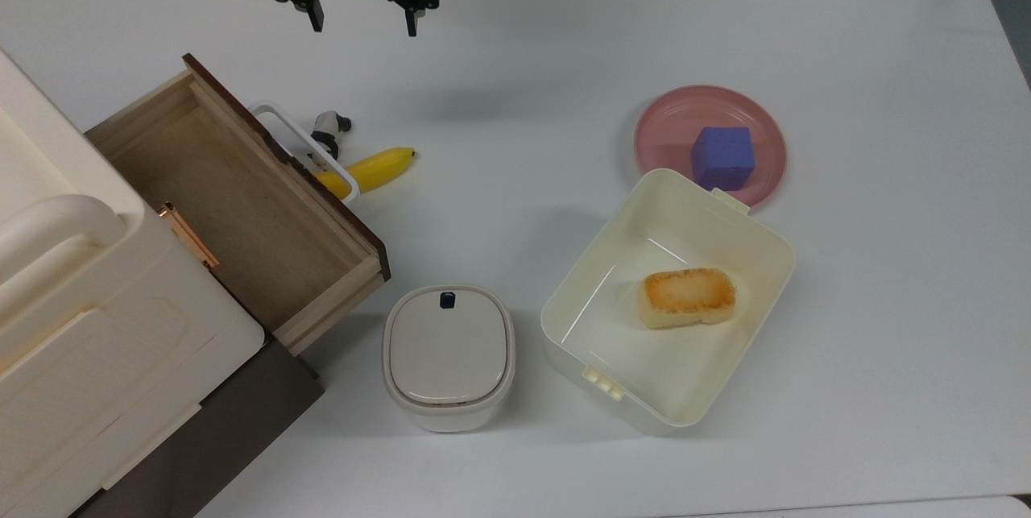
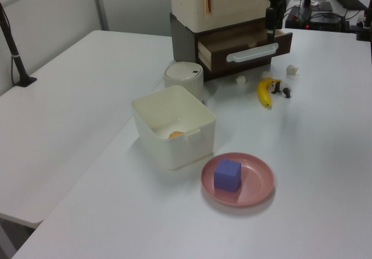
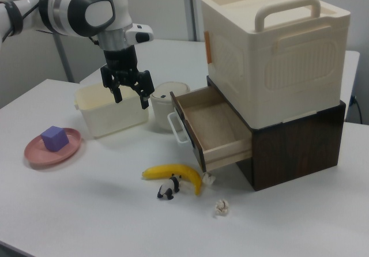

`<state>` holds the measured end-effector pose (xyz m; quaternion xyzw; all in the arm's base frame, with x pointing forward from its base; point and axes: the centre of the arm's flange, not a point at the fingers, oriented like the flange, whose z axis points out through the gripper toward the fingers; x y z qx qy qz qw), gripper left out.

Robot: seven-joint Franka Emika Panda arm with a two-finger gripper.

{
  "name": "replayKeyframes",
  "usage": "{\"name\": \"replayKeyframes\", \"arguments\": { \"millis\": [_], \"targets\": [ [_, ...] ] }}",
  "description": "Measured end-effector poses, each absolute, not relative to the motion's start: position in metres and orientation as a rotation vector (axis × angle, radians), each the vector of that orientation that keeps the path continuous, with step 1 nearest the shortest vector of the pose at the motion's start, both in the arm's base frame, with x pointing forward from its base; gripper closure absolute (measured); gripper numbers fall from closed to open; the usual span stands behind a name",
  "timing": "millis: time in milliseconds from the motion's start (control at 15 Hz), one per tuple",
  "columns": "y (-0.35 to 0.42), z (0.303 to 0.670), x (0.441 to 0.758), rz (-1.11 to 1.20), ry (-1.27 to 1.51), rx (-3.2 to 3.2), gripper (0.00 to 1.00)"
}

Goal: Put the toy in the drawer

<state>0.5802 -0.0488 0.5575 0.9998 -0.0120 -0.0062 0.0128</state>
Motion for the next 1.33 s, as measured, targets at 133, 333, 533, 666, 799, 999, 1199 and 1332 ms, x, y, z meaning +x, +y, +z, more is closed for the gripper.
{"name": "replayKeyframes", "arguments": {
  "millis": [133,333,533,666,799,999,1199,1332],
  "targets": [
    [-0.0488,0.5575,0.5801,-0.020,-0.037,3.116,0.00],
    [-0.0487,0.5574,0.5801,-0.020,-0.037,3.116,0.00],
    [-0.0486,0.5574,0.5800,-0.022,-0.035,3.116,0.00],
    [-0.0476,0.5571,0.5800,-0.024,-0.031,3.116,0.00],
    [-0.0454,0.5565,0.5803,-0.027,-0.024,3.116,0.00],
    [-0.0436,0.5559,0.5806,-0.029,-0.017,3.117,0.00],
    [-0.0428,0.5552,0.5806,-0.031,-0.013,3.117,0.00],
    [-0.0412,0.5515,0.5802,-0.043,-0.007,3.117,0.00]
  ]
}}
